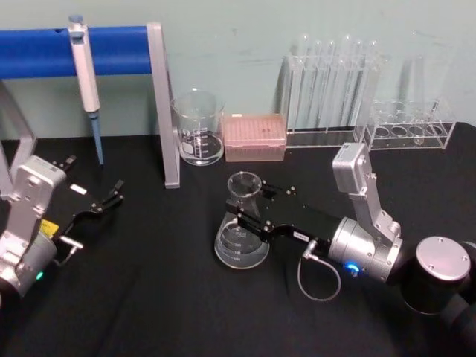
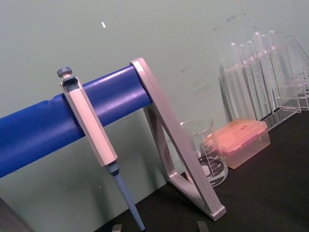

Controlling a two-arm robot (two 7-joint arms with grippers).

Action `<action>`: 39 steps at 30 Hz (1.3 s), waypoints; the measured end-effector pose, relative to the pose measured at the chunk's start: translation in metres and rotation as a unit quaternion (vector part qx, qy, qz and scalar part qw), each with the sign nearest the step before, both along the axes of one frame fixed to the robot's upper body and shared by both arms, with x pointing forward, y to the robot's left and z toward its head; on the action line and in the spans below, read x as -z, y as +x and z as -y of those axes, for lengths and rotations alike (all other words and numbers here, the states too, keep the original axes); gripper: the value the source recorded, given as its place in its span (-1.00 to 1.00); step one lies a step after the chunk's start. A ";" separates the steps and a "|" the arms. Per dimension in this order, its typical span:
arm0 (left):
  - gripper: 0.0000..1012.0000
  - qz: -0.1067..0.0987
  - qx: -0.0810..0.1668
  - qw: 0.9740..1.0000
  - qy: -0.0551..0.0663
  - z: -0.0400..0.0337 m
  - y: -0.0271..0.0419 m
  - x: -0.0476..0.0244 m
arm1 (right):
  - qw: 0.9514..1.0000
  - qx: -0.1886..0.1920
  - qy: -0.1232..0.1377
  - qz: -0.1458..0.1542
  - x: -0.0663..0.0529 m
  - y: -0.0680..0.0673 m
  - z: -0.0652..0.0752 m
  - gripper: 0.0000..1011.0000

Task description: Grasp the erlenmeyer flask with one hand, shake it three times, then place it back.

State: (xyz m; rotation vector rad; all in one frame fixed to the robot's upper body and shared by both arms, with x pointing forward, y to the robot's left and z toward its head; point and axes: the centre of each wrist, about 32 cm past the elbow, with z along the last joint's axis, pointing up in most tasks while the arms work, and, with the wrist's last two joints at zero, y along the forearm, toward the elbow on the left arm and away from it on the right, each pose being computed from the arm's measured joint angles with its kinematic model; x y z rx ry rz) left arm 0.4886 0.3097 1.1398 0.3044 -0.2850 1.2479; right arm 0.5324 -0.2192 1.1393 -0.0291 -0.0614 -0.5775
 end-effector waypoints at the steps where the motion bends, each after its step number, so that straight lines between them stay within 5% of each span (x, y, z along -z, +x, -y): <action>1: 0.98 0.000 0.000 1.000 0.000 0.0000 0.0000 0.0000 | 1.000 0.000 0.000 -0.001 0.001 0.000 0.000 -0.11; 39: 0.98 0.000 0.000 1.000 0.000 0.0000 0.0000 0.0000 | 1.000 0.005 -0.002 -0.012 0.009 -0.003 -0.001 -0.11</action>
